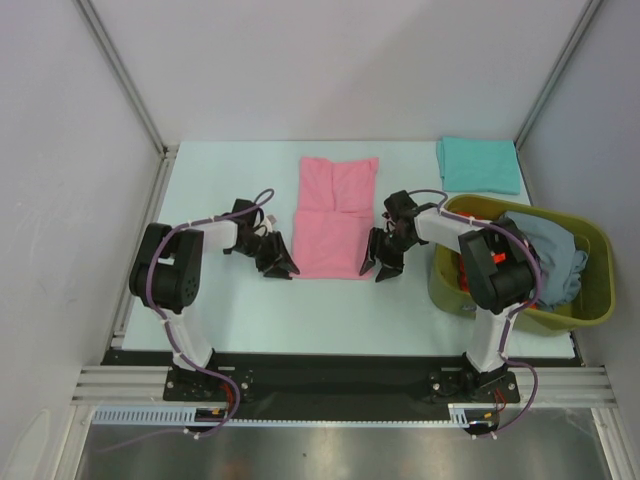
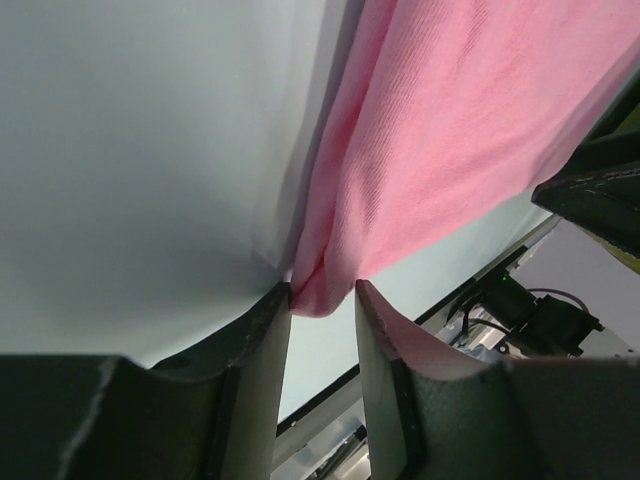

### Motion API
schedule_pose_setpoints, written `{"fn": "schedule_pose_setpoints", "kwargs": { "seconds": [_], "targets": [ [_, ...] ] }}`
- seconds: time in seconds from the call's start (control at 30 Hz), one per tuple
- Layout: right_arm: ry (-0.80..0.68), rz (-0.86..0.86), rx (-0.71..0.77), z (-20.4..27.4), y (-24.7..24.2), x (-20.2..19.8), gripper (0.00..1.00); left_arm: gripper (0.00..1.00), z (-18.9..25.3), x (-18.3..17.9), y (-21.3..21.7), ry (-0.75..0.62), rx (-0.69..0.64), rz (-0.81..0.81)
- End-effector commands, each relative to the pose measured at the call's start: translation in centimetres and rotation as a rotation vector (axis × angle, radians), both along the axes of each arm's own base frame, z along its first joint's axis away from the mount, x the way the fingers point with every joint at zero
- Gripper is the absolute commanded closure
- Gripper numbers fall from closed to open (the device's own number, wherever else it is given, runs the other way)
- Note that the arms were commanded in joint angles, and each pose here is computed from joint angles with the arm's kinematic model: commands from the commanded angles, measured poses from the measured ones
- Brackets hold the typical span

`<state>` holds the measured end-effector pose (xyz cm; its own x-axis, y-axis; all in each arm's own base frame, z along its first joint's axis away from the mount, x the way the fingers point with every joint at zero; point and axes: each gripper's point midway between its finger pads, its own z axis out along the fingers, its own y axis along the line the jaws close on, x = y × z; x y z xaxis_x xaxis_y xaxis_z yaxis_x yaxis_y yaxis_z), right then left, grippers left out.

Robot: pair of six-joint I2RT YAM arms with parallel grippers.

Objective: Fold and stack the t-shirts
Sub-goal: Fold the tshirt

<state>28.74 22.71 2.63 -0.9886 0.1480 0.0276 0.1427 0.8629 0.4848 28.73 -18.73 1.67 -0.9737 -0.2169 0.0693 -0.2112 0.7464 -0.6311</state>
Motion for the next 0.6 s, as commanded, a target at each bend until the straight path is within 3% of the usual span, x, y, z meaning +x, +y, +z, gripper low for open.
{"fn": "schedule_pose_setpoints", "kwargs": {
  "seconds": [0.0,0.27,0.57],
  "targets": [
    [-0.022,-0.022,-0.05,0.4,-0.3,0.8,0.44,0.61,-3.4,-0.6,1.8,0.013,0.121,0.019],
    [-0.005,-0.083,-0.026,-0.5,-0.3,1.7,0.48,0.73,-3.5,-0.2,1.8,0.005,0.119,0.014],
    [0.033,-0.126,0.004,-1.8,-0.2,1.3,0.59,0.78,-3.5,0.1,1.9,-0.004,0.119,0.004]
  ]
}}
